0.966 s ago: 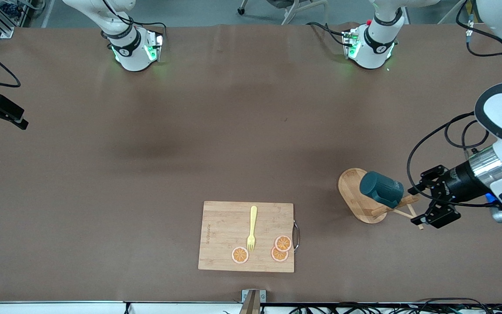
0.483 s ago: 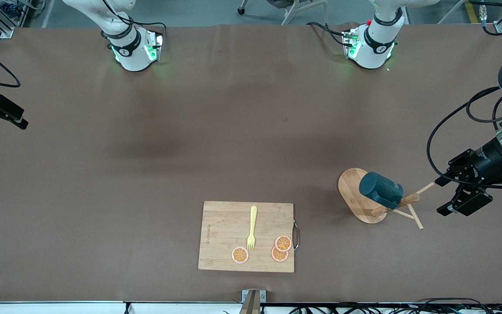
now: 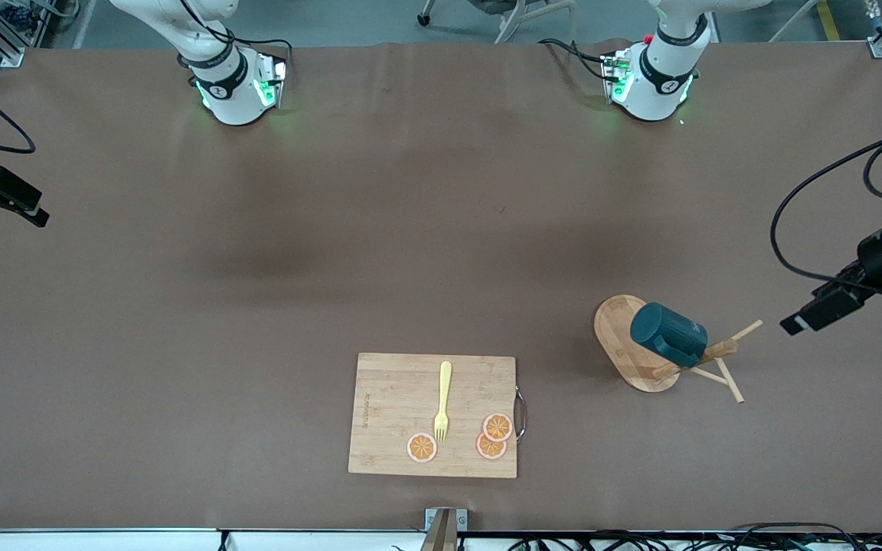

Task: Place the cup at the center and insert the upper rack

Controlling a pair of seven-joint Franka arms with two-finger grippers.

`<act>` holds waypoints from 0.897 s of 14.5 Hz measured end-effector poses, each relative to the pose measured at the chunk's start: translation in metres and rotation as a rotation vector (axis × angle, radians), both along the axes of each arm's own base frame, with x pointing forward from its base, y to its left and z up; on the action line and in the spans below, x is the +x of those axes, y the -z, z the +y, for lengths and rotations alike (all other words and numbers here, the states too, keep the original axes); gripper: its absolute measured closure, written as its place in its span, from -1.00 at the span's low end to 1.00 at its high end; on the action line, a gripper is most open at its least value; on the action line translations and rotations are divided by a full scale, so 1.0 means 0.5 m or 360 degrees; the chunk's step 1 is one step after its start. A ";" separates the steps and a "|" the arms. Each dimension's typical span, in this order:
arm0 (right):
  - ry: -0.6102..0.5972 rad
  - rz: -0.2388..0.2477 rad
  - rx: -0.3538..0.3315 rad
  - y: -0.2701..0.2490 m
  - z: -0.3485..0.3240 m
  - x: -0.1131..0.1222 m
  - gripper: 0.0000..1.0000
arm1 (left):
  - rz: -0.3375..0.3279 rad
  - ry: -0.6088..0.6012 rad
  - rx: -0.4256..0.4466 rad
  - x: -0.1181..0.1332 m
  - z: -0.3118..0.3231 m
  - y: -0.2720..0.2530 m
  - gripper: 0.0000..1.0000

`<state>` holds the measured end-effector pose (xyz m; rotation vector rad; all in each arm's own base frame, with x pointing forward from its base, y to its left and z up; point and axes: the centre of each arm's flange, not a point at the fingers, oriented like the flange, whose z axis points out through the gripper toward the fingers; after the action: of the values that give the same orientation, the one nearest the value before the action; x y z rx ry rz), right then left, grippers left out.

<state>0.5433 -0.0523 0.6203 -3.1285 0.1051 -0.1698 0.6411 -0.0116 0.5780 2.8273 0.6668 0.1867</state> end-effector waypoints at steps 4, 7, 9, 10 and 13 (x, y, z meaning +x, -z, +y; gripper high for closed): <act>0.0000 0.0000 0.0000 0.000 0.000 0.000 -1.00 | 0.0030 0.0381 0.0119 -0.054 0.039 -0.049 -1.00; 0.0000 0.0000 0.0000 0.000 0.000 0.000 -1.00 | 0.0059 0.0529 0.0196 -0.094 0.047 -0.088 -1.00; 0.0000 0.0000 0.0000 0.000 0.000 0.000 -1.00 | 0.0058 0.0572 0.0214 -0.116 0.041 -0.115 -1.00; 0.0000 0.0000 0.0000 0.000 0.000 0.000 -1.00 | 0.0059 0.0594 0.0218 -0.126 0.038 -0.126 -1.00; 0.0000 0.0000 0.0000 0.000 0.000 0.000 -1.00 | 0.0065 0.0651 0.0224 -0.149 0.035 -0.148 -1.00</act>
<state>0.5433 -0.0522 0.6203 -3.1285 0.1048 -0.1696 0.5667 0.0060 0.6518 3.0320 0.0742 0.1068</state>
